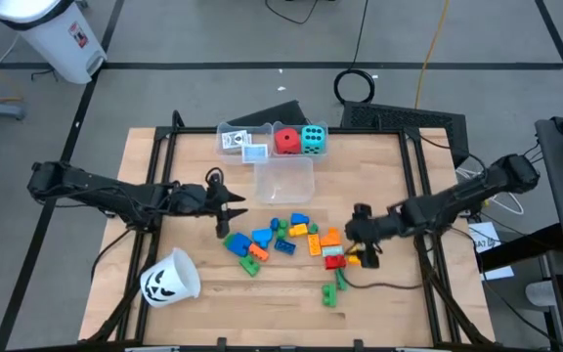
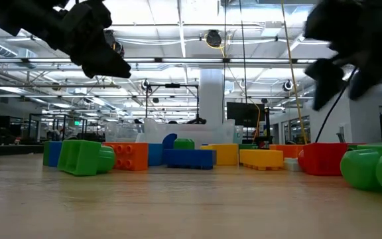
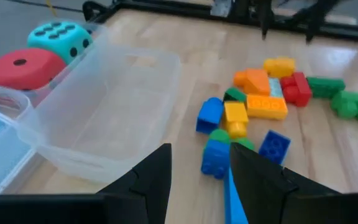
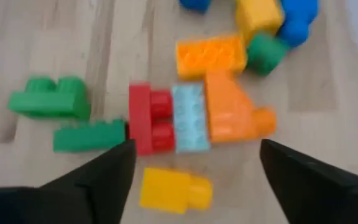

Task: Pick & Place Toys
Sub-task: Put the right yellow game piece into the bottom transparent bin

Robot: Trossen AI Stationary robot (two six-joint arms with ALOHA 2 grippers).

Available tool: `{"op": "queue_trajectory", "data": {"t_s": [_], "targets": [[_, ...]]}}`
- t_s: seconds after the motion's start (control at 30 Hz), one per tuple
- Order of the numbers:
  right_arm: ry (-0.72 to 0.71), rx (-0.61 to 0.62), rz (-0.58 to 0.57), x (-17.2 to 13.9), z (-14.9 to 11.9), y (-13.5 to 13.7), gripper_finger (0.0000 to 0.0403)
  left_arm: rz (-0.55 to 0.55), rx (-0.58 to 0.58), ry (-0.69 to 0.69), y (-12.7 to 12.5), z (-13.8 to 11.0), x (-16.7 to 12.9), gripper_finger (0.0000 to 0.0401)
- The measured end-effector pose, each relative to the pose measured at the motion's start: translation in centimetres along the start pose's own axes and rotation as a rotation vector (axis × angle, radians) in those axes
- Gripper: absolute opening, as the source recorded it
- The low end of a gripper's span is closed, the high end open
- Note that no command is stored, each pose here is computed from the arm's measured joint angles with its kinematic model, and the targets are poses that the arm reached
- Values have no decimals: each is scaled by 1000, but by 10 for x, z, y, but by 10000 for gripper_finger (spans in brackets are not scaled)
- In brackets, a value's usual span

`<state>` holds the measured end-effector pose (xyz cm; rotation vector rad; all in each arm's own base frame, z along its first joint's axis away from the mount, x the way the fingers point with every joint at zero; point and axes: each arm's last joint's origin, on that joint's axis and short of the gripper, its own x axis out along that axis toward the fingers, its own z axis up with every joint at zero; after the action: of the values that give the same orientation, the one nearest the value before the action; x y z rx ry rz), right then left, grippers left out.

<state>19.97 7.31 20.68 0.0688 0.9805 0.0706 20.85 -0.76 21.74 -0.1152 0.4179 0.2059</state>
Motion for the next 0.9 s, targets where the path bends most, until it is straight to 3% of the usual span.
{"op": "queue_trajectory", "data": {"t_s": [0.23, 0.5, 0.9], "targets": [[-7, 28, -33, 21, -36, 11, 349, 17, -31, -52, 5, 6, 1, 168], [-57, 7, 7, 39, -67, 10, 318, 41, -90, -71, 7, 8, 1, 168], [-158, 21, -27, 50, -86, 0, 263, 43, -103, -118, 7, 12, 1, 168]]}}
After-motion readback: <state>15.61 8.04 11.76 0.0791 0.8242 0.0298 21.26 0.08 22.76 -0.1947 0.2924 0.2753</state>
